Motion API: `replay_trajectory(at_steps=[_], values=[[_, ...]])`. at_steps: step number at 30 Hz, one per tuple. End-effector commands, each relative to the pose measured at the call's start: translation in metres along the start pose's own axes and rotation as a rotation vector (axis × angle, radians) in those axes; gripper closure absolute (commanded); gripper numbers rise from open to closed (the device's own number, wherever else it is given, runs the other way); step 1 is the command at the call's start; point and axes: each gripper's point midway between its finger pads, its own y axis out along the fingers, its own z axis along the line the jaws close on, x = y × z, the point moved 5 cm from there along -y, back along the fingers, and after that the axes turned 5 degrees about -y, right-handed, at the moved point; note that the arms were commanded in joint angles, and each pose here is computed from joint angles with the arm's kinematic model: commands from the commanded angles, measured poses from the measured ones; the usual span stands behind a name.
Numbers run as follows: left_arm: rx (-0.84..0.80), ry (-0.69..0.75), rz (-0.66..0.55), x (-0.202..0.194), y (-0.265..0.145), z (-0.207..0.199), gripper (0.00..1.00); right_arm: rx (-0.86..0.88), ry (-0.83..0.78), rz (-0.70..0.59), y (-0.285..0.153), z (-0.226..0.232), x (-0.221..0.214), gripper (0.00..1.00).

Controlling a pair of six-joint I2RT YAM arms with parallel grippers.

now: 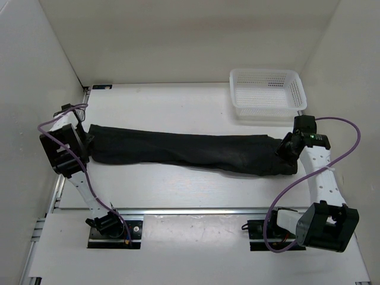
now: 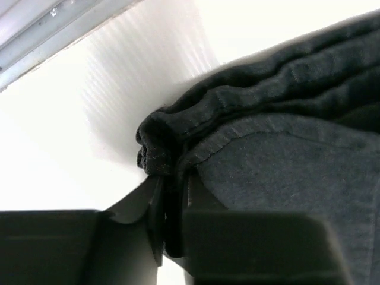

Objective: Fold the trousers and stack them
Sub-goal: Fold the trousers

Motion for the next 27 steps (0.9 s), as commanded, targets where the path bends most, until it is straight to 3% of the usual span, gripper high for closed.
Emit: replay_trajectory(at_steps=[1,9,14,20,23,27], values=[[0.032,-0.005,-0.030,0.007,-0.002,0.006,0.89,0.025,-0.003,-0.027,-0.006,0.001,0.001,0.56],[-0.125,0.087,-0.296,0.022,-0.126,-0.011,0.90,0.049,-0.003,-0.058,-0.014,0.005,0.006,0.56],[-0.211,0.204,-0.422,0.007,-0.206,-0.019,0.90,0.075,-0.004,-0.068,-0.019,0.007,0.005,0.56],[-0.356,0.386,-0.517,-0.057,-0.269,-0.048,0.90,0.099,-0.006,-0.097,-0.025,0.010,0.008,0.56],[-0.444,0.484,-0.501,-0.108,-0.289,-0.064,0.90,0.114,-0.007,-0.104,-0.028,0.010,0.006,0.56],[-0.492,0.613,-0.427,-0.187,-0.285,-0.076,0.90,0.121,-0.007,-0.121,-0.031,0.008,0.001,0.56]])
